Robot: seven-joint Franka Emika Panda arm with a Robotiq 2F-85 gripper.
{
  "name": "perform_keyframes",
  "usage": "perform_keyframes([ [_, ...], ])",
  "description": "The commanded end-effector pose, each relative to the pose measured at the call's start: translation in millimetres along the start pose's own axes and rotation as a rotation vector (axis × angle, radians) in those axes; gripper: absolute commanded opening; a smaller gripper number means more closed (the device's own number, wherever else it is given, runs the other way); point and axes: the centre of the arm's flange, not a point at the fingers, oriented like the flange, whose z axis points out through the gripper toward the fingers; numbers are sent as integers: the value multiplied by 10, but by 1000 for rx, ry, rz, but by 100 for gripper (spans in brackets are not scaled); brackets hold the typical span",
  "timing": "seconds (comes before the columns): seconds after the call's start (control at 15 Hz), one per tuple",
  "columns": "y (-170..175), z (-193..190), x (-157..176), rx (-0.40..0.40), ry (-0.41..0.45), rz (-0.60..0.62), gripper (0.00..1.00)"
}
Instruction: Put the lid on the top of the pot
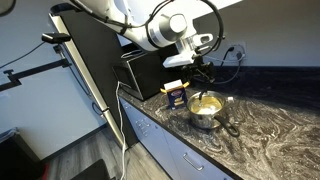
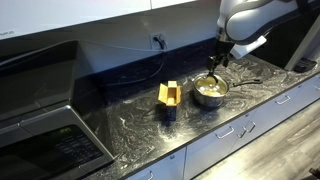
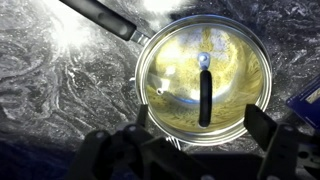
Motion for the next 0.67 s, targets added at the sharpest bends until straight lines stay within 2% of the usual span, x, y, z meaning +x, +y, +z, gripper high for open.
perform_keyframes([
  [0.0, 148, -516, -325, -44, 6, 24, 100],
  [0.33, 449, -1058, -659, -22, 32, 46, 100],
  [0.6, 573, -1309, -845, -19, 33, 48, 100],
])
